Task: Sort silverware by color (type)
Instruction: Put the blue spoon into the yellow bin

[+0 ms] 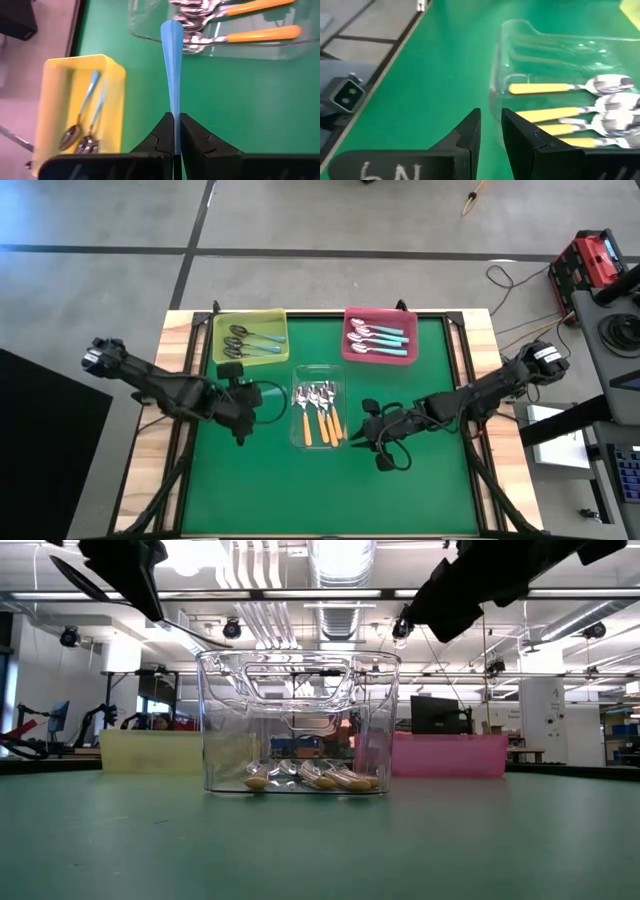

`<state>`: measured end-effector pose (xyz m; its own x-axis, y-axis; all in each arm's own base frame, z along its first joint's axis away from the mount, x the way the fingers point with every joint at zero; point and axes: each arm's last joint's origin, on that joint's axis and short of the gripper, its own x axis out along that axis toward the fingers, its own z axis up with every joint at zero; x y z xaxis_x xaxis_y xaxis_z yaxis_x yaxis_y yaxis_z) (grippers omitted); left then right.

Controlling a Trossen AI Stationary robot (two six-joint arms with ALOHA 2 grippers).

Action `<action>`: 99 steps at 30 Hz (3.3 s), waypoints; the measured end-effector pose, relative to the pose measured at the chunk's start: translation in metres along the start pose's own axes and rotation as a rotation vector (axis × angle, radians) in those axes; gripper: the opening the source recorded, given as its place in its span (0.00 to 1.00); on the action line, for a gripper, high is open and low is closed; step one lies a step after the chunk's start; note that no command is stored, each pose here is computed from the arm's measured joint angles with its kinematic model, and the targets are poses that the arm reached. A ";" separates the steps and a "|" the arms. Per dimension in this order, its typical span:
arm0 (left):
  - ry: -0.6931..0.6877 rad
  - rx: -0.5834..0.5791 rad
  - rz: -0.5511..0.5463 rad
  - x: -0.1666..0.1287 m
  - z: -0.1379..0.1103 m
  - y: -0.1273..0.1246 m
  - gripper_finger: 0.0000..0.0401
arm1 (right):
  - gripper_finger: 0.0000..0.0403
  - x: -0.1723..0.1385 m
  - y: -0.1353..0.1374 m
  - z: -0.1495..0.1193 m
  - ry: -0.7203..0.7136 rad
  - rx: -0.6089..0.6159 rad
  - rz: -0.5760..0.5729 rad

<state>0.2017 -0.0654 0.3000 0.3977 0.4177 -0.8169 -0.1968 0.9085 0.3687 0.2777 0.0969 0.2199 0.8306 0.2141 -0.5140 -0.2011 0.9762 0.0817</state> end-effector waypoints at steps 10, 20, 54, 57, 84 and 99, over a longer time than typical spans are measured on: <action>0.019 0.028 0.067 0.006 0.003 0.046 0.00 | 0.17 -0.009 -0.018 0.028 0.018 -0.039 -0.063; 0.061 0.032 0.130 0.014 -0.002 0.094 0.00 | 0.17 -0.018 -0.037 0.056 0.019 -0.108 -0.122; 0.413 -0.043 0.037 0.132 -0.029 0.221 0.00 | 0.17 -0.024 -0.071 0.059 0.059 -0.087 -0.218; 0.430 -0.034 0.023 0.142 -0.031 0.225 0.00 | 0.17 -0.024 -0.071 0.059 0.059 -0.087 -0.218; 0.147 -0.088 -0.135 0.178 -0.060 0.245 0.00 | 0.17 -0.024 -0.071 0.059 0.055 -0.046 -0.219; 0.095 -0.021 -0.088 0.201 -0.078 0.231 0.00 | 0.17 -0.024 -0.071 0.059 0.053 -0.032 -0.219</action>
<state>0.1668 0.2273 0.1862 0.3280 0.3320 -0.8844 -0.1839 0.9408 0.2849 0.3031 0.0248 0.2767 0.8280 -0.0054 -0.5607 -0.0365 0.9973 -0.0635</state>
